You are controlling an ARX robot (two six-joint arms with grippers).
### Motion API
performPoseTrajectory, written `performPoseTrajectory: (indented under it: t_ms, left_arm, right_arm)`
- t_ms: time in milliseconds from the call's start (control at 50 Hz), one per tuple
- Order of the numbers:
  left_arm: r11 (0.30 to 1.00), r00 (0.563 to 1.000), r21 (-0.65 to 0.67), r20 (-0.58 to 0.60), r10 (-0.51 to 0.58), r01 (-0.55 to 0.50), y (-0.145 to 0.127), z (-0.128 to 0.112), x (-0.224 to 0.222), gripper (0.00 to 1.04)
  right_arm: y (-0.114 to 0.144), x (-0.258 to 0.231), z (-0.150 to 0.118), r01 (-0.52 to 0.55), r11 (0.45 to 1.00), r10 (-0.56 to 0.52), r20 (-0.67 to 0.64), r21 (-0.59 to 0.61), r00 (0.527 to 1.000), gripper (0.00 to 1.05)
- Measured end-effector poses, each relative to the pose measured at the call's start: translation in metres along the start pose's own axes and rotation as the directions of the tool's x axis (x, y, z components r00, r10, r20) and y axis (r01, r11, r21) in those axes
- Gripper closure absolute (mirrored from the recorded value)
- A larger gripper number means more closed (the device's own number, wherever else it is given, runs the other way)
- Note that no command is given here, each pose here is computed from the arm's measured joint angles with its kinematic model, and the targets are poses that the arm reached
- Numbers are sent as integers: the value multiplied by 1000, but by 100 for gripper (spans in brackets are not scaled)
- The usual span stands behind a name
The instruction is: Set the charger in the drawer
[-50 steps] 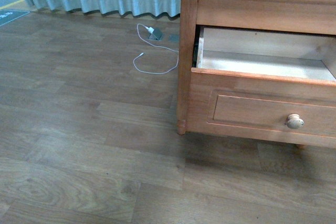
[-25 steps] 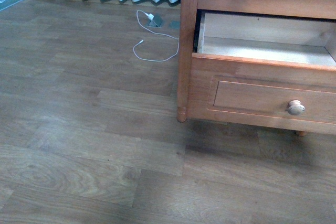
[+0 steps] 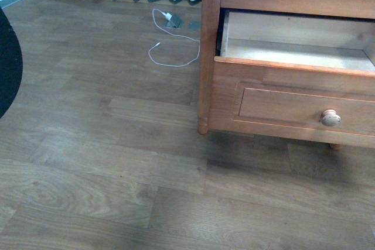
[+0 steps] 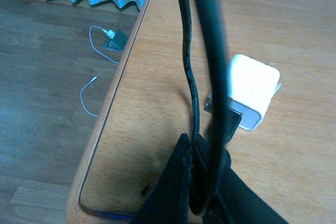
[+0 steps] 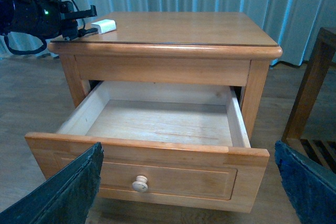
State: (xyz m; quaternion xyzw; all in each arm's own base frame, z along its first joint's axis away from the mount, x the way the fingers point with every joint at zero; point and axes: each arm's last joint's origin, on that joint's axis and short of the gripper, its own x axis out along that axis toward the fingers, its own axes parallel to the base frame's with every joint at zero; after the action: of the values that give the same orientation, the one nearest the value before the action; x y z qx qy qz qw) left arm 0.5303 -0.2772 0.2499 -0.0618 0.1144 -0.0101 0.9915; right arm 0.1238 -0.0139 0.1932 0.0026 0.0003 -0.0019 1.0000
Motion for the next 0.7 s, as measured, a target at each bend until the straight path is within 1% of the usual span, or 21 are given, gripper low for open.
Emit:
performPoseTrajectory:
  t_ms: [40,60,160,320,420,480,540,620,700]
  left_arm:
    - [1000,1000,-5,-2,-1,1,1,0,0,100]
    - [1000,1000,-5,-4,-1,1,1,0,0,101]
    - [1000,1000,-9,-12,-4,4,2,-1,1,101]
    - [996,997,-55,43,-68,70,4,18,-16,101]
    - [992,992,-70,74,-102,107,11,39,-45,101]
    - [987,987,-82,95,-126,134,17,55,-72,101]
    - [982,982,-91,107,-153,163,21,64,-95,101]
    - [974,975,-92,101,-199,209,27,67,-127,101]
    - [960,964,-94,56,-260,265,28,55,-154,101]
  right_arm:
    - [0,0,0,0,1000,0,0,0,1000,8]
    - [0,0,0,0,1000,0,0,0,1000,8]
    - [0,0,0,0,1000,0,0,0,1000,8]
    - [0,0,0,0,1000,0,0,0,1000,8]
    - [0,0,0,0,1000,0,0,0,1000,8]
    - [0,0,0,0,1000,0,0,0,1000,8]
    - [0,0,0,0,1000,0,0,0,1000,8]
    - [0,0,0,0,1000,0,0,0,1000,8]
    - [0,0,0,0,1000,0,0,0,1000,8]
